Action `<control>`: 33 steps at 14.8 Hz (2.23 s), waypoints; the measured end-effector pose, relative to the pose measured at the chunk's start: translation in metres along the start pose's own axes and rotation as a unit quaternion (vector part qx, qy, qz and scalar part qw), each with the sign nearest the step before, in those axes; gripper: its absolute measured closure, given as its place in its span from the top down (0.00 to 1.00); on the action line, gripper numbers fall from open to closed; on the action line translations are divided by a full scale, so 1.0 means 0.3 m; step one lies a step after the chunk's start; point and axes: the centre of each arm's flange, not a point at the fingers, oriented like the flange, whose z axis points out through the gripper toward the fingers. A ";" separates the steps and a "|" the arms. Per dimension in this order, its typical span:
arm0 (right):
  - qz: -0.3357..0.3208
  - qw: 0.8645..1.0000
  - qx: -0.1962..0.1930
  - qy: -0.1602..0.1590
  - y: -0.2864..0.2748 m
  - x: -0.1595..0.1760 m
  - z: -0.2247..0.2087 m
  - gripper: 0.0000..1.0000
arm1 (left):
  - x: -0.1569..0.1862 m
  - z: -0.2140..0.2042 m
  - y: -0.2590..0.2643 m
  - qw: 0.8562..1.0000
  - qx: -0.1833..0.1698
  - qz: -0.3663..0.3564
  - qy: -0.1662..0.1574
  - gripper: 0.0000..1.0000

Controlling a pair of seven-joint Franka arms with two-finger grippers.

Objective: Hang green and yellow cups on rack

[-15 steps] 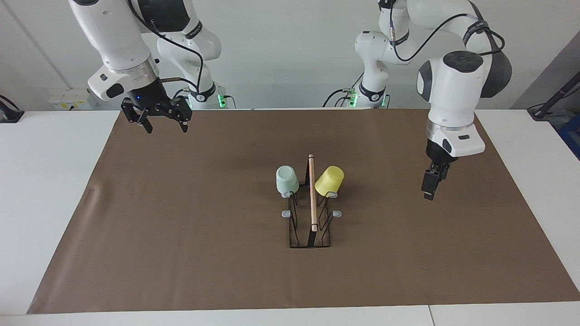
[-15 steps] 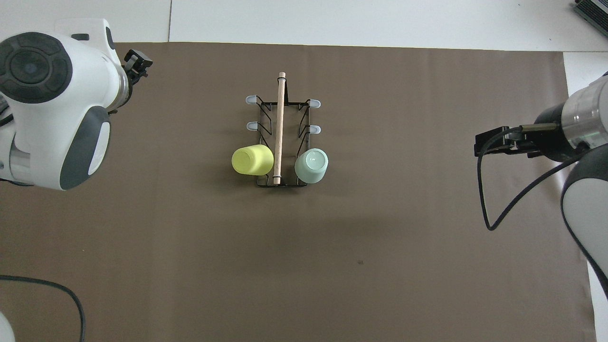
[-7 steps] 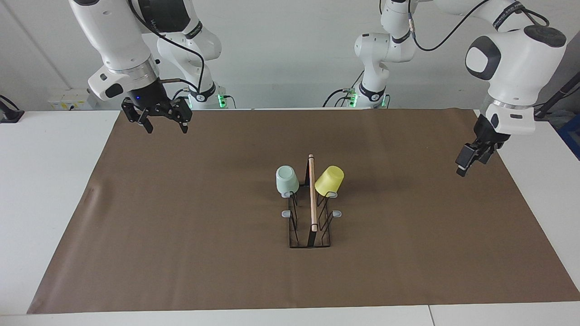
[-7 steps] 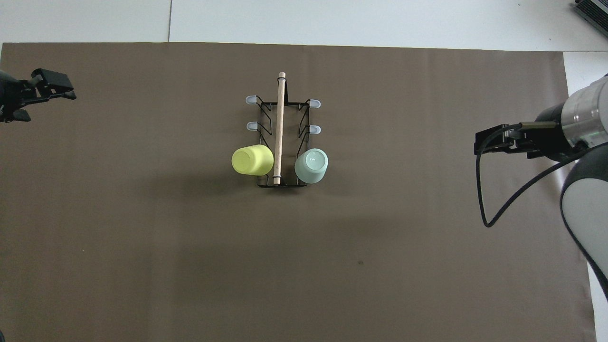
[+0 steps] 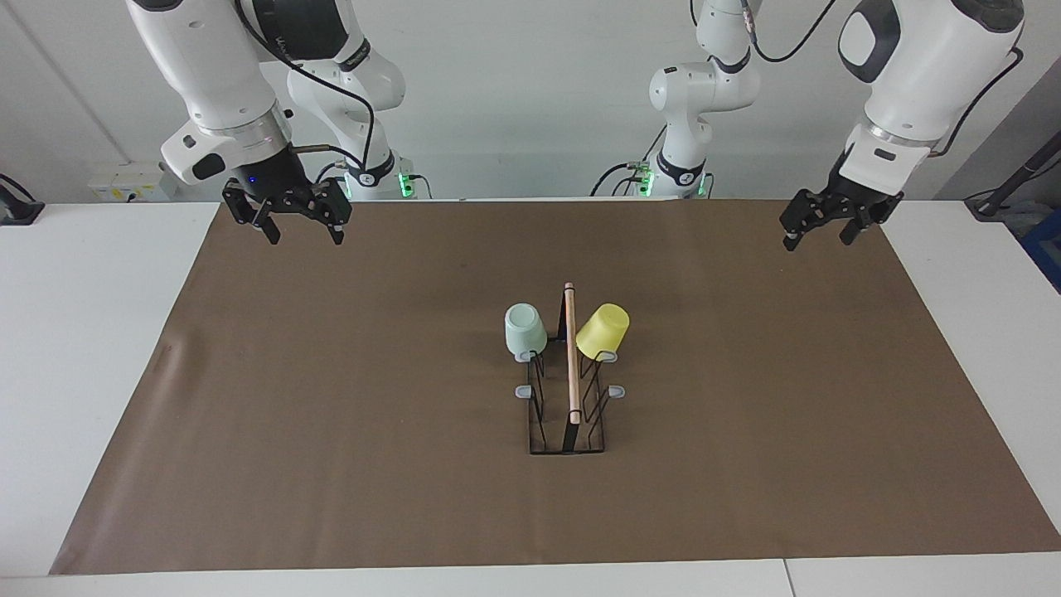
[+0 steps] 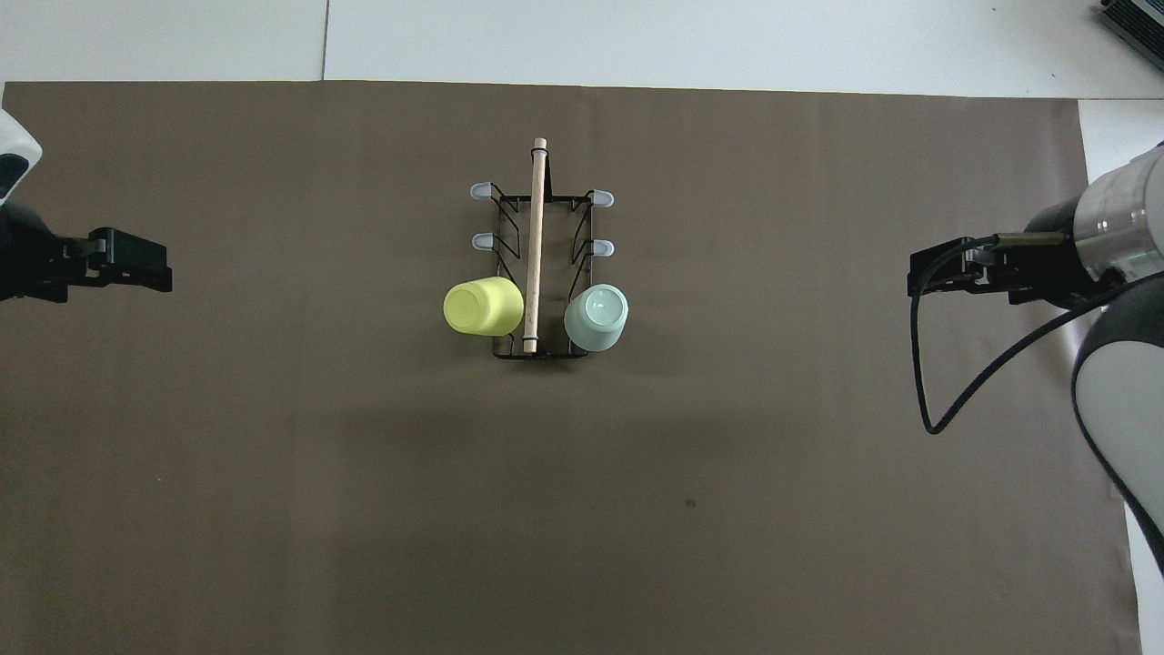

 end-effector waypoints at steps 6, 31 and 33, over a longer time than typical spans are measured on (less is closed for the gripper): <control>0.002 1.000 0.000 0.002 0.006 0.004 0.006 1.00 | -0.050 -0.069 -0.012 1.000 0.002 0.019 -0.019 1.00; 0.003 1.000 -0.001 -0.001 0.013 0.005 0.024 1.00 | -0.059 -0.043 -0.052 0.998 -0.006 0.050 -0.030 1.00; 0.004 1.000 -0.001 0.000 0.013 0.005 0.025 1.00 | -0.064 -0.048 -0.050 0.998 -0.006 0.050 -0.030 1.00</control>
